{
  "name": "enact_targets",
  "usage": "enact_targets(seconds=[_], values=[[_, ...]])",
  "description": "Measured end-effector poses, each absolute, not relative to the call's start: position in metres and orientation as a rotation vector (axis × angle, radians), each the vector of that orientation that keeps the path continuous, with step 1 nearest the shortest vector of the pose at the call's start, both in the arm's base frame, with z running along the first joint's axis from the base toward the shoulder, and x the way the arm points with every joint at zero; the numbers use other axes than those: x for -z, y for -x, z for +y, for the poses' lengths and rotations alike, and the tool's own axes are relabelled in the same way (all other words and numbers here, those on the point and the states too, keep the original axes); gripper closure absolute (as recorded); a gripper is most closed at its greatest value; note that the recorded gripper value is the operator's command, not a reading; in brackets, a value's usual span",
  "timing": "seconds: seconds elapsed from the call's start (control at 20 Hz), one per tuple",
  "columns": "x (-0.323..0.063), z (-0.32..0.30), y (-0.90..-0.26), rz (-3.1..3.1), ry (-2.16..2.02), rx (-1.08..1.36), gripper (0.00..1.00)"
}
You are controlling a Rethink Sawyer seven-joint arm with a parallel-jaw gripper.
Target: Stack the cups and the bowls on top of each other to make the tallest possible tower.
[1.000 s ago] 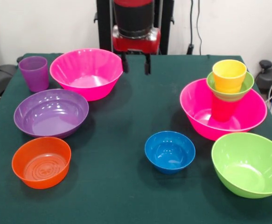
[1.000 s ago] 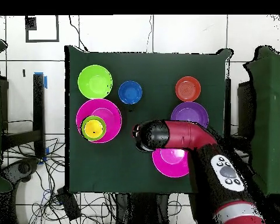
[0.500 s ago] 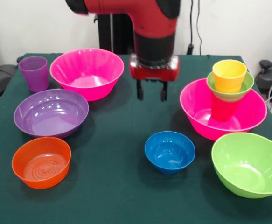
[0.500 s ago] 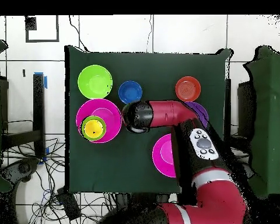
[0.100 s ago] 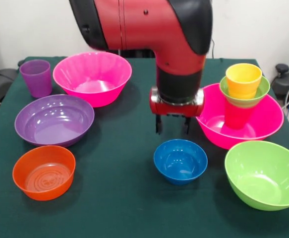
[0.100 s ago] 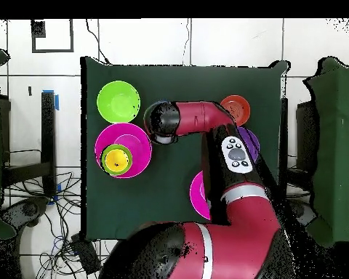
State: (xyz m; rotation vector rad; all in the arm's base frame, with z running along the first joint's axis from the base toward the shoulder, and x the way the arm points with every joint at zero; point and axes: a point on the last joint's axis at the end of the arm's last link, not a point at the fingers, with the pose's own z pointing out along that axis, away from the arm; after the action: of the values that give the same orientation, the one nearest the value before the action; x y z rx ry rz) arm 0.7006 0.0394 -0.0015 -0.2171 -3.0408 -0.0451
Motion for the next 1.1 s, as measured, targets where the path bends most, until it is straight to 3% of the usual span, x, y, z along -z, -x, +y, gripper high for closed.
enact_targets(seconds=[0.7,1.1], values=[[0.022,0.015,-0.729,-3.082,0.218,-0.037,0.00],[0.055,-0.002,-0.722,-3.051,0.253,-0.032,0.00]])
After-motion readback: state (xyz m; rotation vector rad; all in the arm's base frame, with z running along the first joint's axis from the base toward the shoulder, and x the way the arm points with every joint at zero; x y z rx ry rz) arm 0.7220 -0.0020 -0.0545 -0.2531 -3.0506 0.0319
